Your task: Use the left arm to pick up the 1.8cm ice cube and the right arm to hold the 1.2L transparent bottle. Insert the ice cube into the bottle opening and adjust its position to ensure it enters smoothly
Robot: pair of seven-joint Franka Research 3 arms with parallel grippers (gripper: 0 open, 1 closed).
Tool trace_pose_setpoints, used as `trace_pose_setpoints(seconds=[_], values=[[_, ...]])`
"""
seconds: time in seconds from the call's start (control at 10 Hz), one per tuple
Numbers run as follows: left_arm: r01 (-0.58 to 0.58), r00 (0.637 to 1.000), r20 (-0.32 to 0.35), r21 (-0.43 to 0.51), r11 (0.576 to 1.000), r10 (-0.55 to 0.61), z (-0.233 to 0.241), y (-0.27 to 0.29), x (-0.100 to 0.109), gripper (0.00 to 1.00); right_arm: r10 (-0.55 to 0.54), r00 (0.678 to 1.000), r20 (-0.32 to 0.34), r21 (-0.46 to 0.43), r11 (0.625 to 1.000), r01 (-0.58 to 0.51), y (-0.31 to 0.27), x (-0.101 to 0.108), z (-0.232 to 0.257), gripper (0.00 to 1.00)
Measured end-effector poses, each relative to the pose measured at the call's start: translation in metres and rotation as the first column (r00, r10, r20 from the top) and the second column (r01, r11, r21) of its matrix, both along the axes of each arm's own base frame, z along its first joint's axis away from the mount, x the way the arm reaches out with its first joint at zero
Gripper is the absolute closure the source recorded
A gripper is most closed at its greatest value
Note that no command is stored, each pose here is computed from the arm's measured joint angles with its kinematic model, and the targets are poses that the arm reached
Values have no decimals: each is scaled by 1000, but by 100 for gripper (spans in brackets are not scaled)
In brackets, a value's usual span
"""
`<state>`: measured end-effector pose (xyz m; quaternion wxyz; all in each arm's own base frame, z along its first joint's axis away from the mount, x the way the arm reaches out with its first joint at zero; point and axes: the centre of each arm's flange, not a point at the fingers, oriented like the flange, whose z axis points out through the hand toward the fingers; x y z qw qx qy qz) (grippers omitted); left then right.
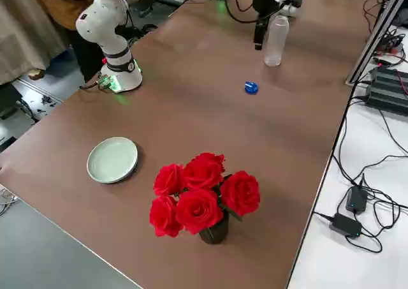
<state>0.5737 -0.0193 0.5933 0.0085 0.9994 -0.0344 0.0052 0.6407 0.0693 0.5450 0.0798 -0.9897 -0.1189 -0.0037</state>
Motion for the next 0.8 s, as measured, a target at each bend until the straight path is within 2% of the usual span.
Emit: trace_pose_setpoints(seconds=[0.2,0.4,0.6,0.8], values=[[-2,1000,22,1,1000,2,-38,0,0,1,98,995,8,84,992,-98,29,7,-26,0],[-4,1000,25,3,1000,4,-81,0,-8,2,250,967,52,206,945,-256,40,7,-69,0],[-3,1000,6,3,1000,3,-122,-4,-17,4,392,903,178,347,833,-430,53,-1,-115,0],[1,1000,1,4,1000,-1,-169,-27,-31,4,431,828,359,409,725,-555,69,-6,-141,0]])
